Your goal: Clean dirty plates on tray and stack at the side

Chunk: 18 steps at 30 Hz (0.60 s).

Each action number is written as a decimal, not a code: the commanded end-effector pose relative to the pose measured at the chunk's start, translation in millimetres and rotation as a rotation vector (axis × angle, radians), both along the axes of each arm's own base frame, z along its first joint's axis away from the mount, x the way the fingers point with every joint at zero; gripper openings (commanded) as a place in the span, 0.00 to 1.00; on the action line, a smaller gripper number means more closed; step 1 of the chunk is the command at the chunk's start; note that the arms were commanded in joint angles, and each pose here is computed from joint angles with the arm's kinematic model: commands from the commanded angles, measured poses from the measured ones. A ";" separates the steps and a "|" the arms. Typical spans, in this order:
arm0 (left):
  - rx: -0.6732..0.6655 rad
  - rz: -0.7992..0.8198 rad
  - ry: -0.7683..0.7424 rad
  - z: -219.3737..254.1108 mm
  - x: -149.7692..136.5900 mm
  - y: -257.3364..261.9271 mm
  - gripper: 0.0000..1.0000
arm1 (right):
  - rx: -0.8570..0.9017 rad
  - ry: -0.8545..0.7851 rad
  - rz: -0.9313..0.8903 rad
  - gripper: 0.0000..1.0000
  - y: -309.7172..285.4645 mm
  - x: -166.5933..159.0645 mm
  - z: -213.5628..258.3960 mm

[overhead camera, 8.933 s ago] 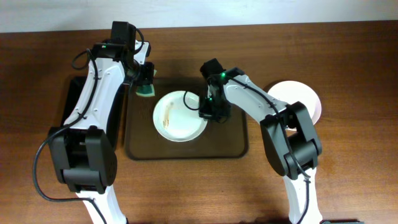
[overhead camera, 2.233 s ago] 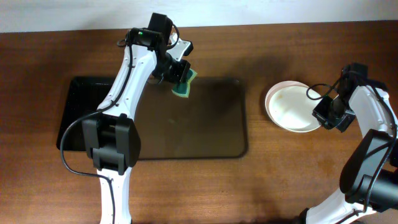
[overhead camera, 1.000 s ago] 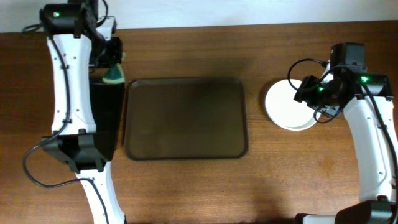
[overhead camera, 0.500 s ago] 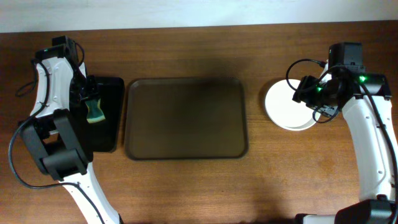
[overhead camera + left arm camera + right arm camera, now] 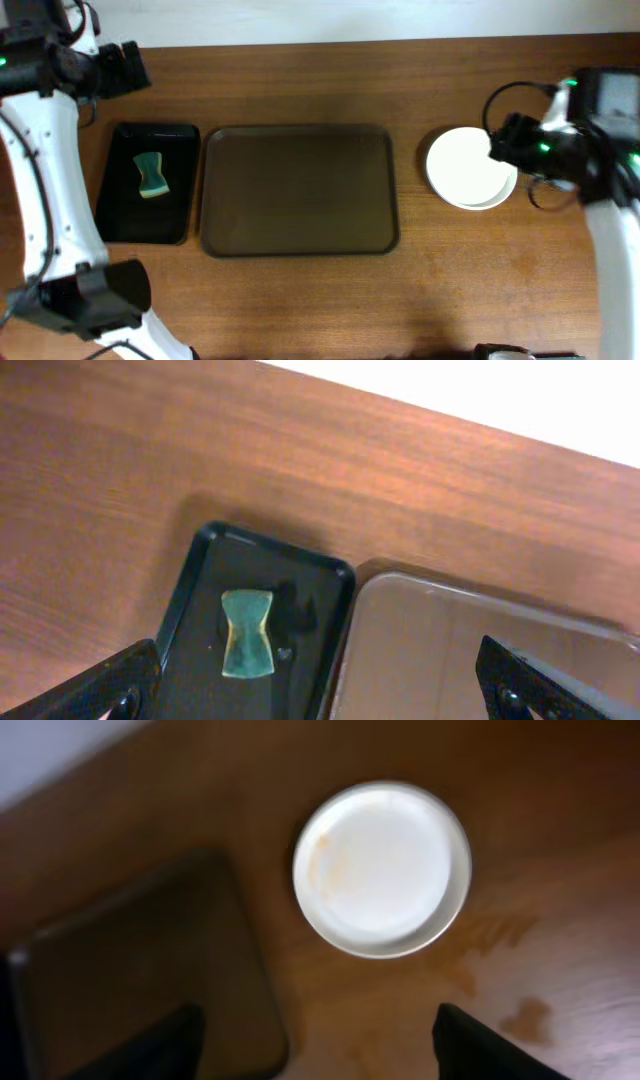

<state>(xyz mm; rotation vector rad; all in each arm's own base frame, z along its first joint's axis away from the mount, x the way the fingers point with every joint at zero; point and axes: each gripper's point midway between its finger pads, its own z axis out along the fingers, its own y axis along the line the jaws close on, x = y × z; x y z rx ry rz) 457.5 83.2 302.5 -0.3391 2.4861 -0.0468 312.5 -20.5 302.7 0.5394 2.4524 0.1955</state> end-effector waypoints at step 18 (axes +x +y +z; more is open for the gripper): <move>-0.024 -0.005 0.064 -18.9 -2.4 -1.1 0.99 | -0.121 -0.197 0.035 0.98 4.4 -112.7 64.0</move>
